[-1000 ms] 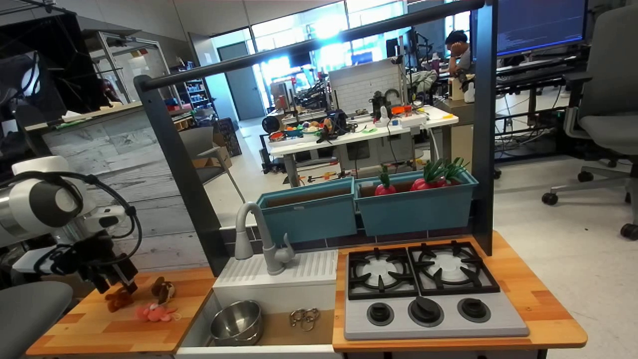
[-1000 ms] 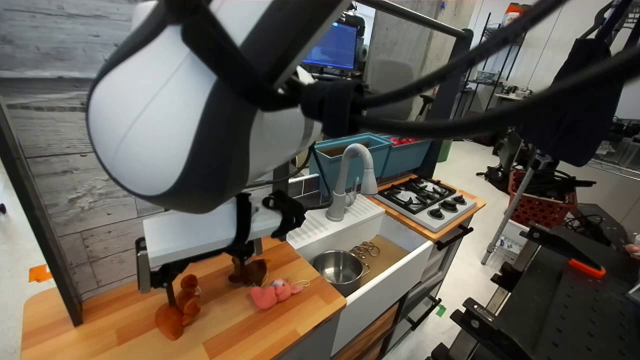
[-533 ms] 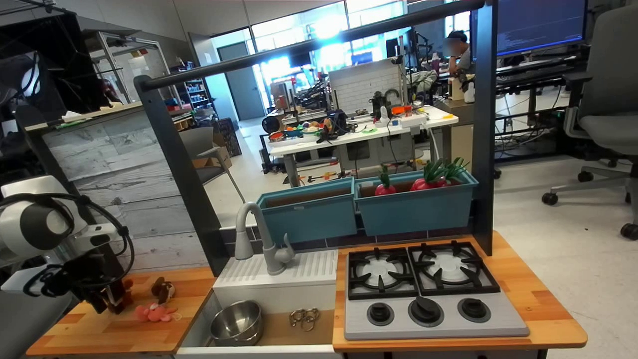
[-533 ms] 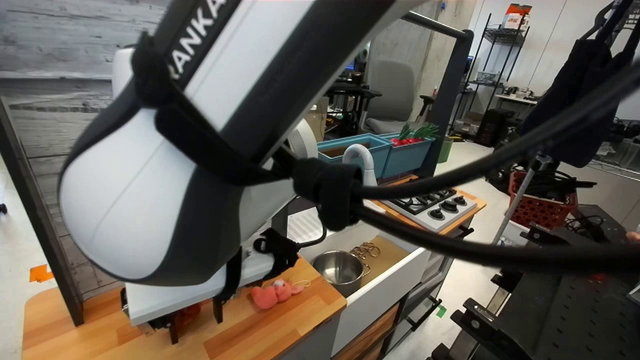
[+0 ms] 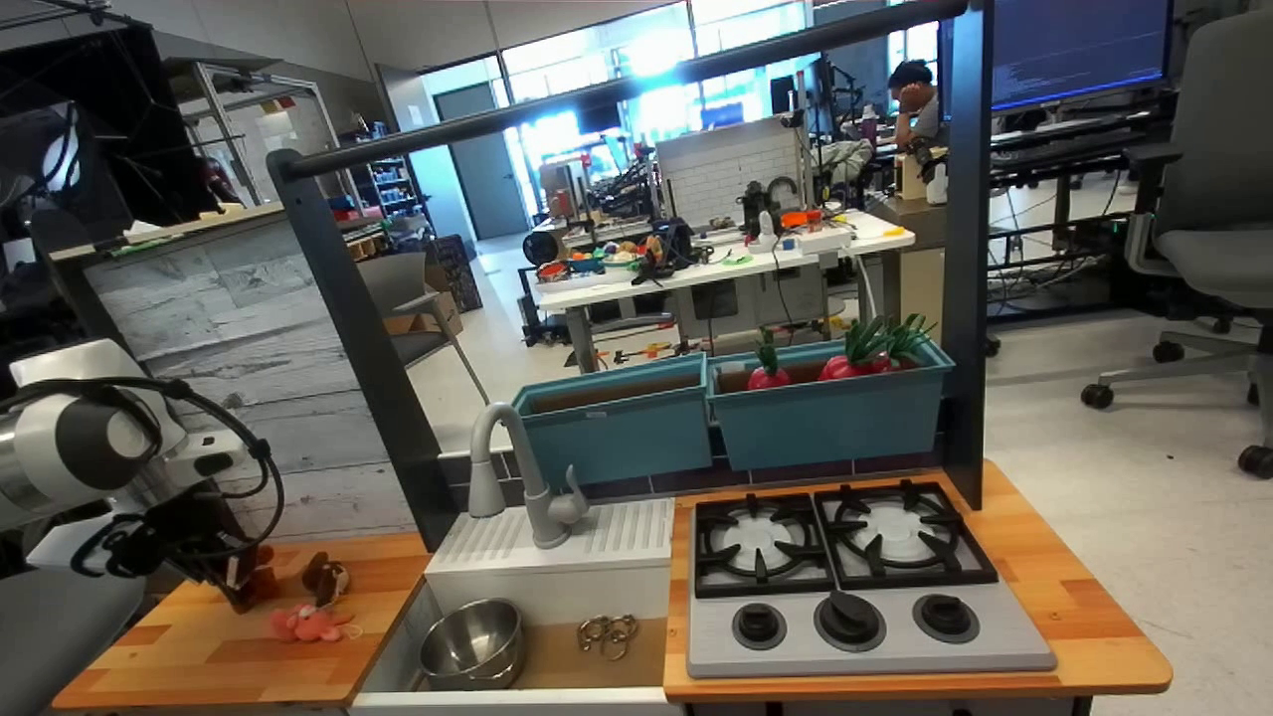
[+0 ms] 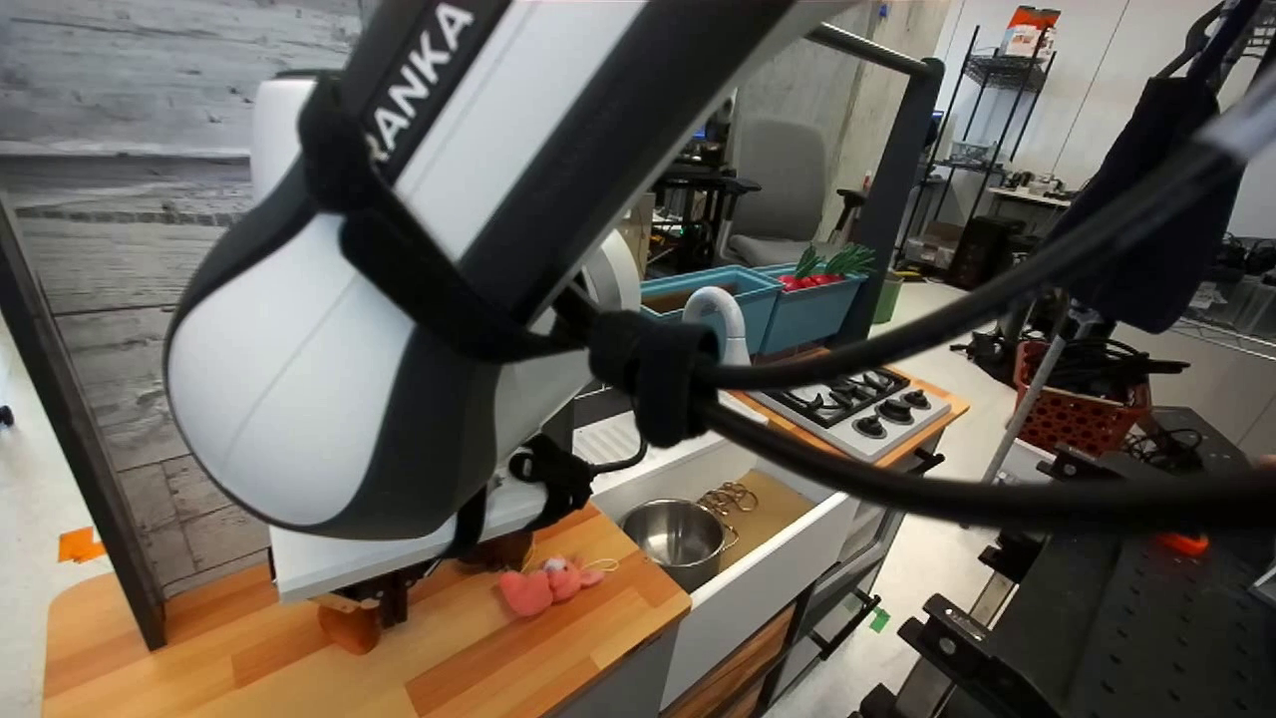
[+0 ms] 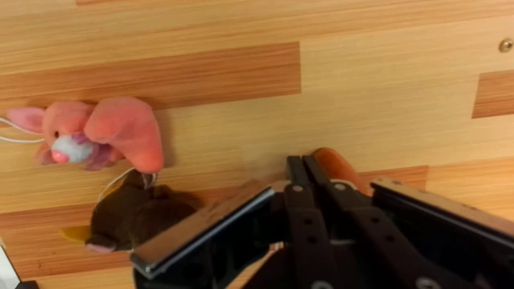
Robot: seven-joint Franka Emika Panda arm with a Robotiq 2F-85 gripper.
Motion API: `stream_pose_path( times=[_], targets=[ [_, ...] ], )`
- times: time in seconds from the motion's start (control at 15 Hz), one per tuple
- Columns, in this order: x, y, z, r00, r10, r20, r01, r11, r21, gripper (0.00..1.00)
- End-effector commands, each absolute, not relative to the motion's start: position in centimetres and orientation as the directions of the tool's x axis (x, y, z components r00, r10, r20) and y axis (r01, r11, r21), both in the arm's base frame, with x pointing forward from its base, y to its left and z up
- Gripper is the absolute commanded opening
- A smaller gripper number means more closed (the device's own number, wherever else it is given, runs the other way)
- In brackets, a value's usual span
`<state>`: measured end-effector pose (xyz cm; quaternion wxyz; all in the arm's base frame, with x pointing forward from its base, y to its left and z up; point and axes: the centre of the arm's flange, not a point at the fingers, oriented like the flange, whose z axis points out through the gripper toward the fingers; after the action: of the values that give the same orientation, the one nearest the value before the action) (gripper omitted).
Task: Pick up all the toys and put them in the pot, that is in the sink
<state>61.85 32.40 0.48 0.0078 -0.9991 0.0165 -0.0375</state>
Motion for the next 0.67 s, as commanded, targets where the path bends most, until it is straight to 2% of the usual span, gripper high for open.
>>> stream_pose_path(
  times=[0.0, 0.4, 0.6],
  targets=[
    [61.5, 32.5, 1.2, 0.995, -0.029, 0.100, -0.027, -0.999, -0.019, 0.01],
    [57.2, 30.1, 9.3, 0.983, 0.021, 0.185, 0.011, -0.998, 0.054, 0.01],
    [56.6, 26.2, 12.0, 0.977, -0.064, 0.203, -0.090, -0.988, 0.124, 0.01]
  ],
)
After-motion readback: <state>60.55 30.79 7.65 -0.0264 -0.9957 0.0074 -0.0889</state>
